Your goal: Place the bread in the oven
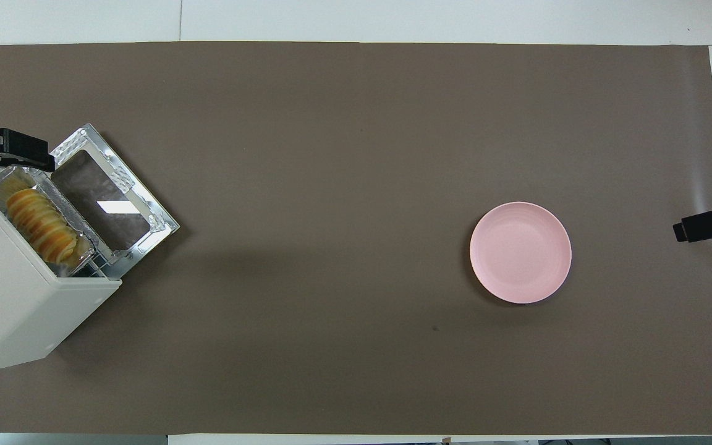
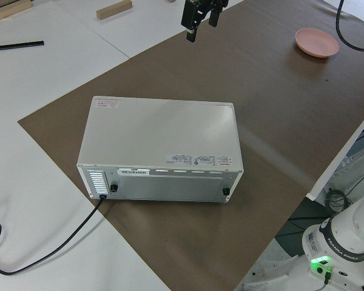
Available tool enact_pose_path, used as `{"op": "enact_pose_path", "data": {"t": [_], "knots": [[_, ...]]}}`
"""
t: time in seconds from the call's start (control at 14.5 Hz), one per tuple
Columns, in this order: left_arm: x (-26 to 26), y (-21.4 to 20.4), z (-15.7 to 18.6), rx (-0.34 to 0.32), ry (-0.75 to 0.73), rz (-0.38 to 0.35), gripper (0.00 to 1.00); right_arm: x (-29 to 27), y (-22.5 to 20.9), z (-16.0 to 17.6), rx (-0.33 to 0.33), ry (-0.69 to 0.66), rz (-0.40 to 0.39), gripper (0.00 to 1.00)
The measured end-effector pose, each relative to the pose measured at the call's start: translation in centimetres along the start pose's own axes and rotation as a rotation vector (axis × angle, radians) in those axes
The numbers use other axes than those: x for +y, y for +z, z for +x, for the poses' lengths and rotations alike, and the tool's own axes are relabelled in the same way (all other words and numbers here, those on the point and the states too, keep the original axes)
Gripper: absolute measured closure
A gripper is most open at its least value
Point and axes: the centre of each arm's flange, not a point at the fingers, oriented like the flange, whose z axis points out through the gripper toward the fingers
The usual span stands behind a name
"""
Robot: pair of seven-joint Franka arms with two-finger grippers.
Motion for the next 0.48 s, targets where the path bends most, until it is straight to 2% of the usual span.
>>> {"op": "enact_pose_path", "data": {"t": [0.48], "knots": [[0.8, -0.9, -3.3, -0.034, 0.019, -0.004, 0.0, 0.0, 0.0, 0.0, 0.0, 0.0, 0.0, 0.0]]}}
